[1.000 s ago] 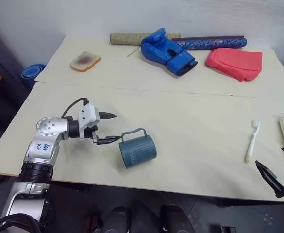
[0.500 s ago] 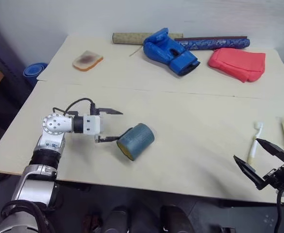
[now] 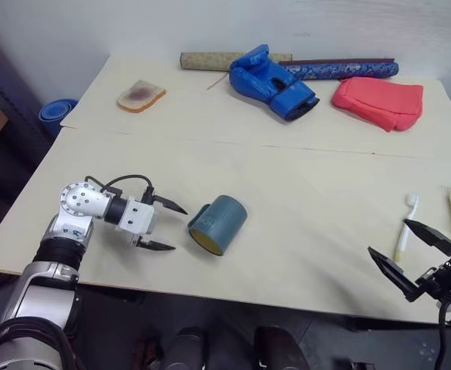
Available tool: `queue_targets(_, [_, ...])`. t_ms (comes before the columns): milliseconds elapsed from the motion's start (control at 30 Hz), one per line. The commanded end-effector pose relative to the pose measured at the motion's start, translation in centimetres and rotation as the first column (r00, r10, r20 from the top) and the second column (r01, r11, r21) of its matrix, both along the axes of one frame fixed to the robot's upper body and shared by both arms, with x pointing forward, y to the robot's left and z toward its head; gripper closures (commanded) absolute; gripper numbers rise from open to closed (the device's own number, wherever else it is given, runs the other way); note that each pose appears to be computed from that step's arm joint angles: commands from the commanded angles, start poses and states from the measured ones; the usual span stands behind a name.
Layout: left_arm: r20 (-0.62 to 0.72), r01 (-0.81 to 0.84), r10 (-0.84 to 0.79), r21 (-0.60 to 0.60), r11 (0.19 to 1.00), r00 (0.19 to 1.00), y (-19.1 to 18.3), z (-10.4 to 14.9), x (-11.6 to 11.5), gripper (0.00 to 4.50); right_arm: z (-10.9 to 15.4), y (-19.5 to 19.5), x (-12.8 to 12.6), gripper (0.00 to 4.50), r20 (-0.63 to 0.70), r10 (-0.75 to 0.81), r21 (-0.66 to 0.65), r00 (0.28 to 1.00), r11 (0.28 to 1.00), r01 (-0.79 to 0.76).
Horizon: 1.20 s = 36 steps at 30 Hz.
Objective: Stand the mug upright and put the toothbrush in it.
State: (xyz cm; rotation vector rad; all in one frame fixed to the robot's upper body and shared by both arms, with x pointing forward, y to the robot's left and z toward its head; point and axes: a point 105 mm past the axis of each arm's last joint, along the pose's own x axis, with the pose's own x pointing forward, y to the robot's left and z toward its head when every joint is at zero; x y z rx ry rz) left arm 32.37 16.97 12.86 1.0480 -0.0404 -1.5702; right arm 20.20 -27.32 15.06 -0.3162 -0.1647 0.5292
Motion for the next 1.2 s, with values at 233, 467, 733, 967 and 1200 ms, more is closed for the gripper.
queue_targets(233, [-0.044,0.098,-0.092,0.169,0.981,0.995,-1.2,-0.4,1.0,0.03,0.5,0.5,0.2,0.0,0.027,0.023,0.017,0.999,1.0,-0.023])
queue_targets(467, [-0.111,0.157,-0.125,0.361,0.919,0.986,-2.5,-0.6,2.2,0.03,0.6,0.6,0.5,0.0,0.03,0.025,0.036,0.999,0.999,-0.026])
queue_targets(733, [-0.197,0.3,-0.231,0.49,0.819,0.953,-4.3,-1.9,1.6,1.42,0.9,0.3,0.7,0.0,0.042,0.016,0.043,0.999,0.999,-0.018])
queue_targets(967, [-0.193,0.35,-0.295,0.395,0.849,0.936,-6.3,-2.2,1.0,3.41,0.6,0.5,0.5,0.0,0.04,0.014,0.049,0.999,0.999,-0.016])
queue_targets(1200, [-0.25,0.247,-0.223,0.07,0.966,0.942,-7.6,0.6,0.8,4.49,0.3,0.9,0.8,0.0,0.041,0.02,0.058,0.999,0.998,-0.023])
